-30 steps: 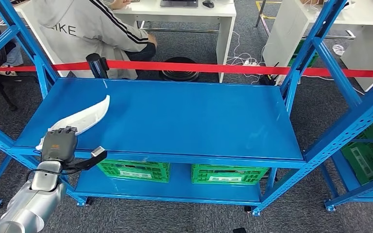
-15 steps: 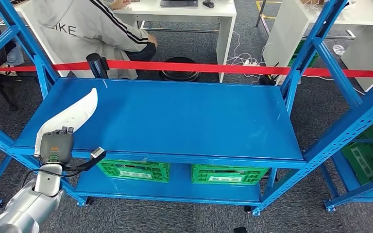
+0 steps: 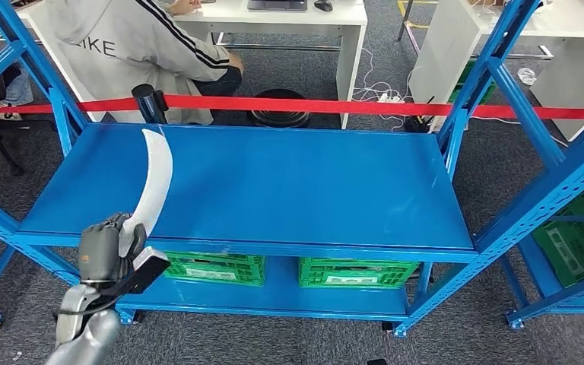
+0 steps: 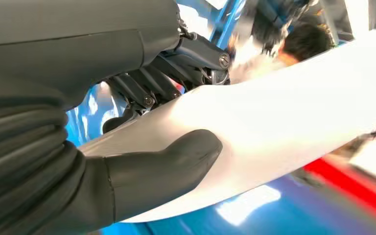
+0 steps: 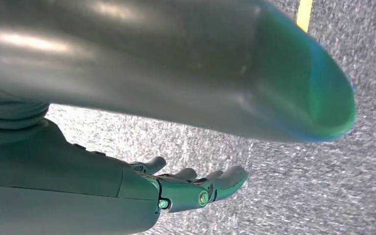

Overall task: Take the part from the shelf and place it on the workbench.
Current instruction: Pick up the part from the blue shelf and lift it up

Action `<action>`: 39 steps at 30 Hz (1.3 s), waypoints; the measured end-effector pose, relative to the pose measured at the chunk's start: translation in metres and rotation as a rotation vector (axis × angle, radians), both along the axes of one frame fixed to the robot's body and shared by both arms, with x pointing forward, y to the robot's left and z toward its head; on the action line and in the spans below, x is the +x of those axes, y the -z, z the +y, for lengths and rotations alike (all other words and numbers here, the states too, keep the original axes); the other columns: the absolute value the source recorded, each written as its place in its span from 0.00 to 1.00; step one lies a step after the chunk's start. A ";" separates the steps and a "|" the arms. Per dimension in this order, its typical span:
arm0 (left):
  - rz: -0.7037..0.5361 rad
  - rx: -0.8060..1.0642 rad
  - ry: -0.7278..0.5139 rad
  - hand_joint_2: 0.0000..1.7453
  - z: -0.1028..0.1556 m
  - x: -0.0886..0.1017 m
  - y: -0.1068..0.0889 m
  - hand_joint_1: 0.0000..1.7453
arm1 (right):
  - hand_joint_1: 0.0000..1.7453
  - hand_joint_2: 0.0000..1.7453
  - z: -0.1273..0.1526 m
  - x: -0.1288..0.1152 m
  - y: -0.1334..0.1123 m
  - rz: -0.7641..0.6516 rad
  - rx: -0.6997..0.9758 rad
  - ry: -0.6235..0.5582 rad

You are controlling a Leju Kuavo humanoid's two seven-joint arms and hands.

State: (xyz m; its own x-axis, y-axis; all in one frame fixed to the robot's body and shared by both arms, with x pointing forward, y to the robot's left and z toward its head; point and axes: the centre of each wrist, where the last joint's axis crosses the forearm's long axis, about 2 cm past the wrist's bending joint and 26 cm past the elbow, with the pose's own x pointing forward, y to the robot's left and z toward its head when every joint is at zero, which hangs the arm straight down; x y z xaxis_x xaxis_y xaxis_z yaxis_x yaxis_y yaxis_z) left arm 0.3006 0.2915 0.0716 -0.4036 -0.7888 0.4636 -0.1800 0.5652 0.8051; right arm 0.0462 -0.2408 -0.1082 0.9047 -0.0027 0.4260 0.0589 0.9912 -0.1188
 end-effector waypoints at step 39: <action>-0.168 -0.482 0.115 1.00 0.003 -0.099 -0.060 1.00 | 0.00 0.00 -0.002 0.004 0.000 -0.014 0.025 0.033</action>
State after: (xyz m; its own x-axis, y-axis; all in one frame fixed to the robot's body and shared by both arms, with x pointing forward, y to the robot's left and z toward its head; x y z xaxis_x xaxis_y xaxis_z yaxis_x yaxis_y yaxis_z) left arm 0.2016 0.2940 0.1321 -0.5752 -0.4484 0.6842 -0.1996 0.8880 0.4143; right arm 0.0503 -0.2430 -0.1080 0.8979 -0.0431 0.4382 0.0930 0.9913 -0.0931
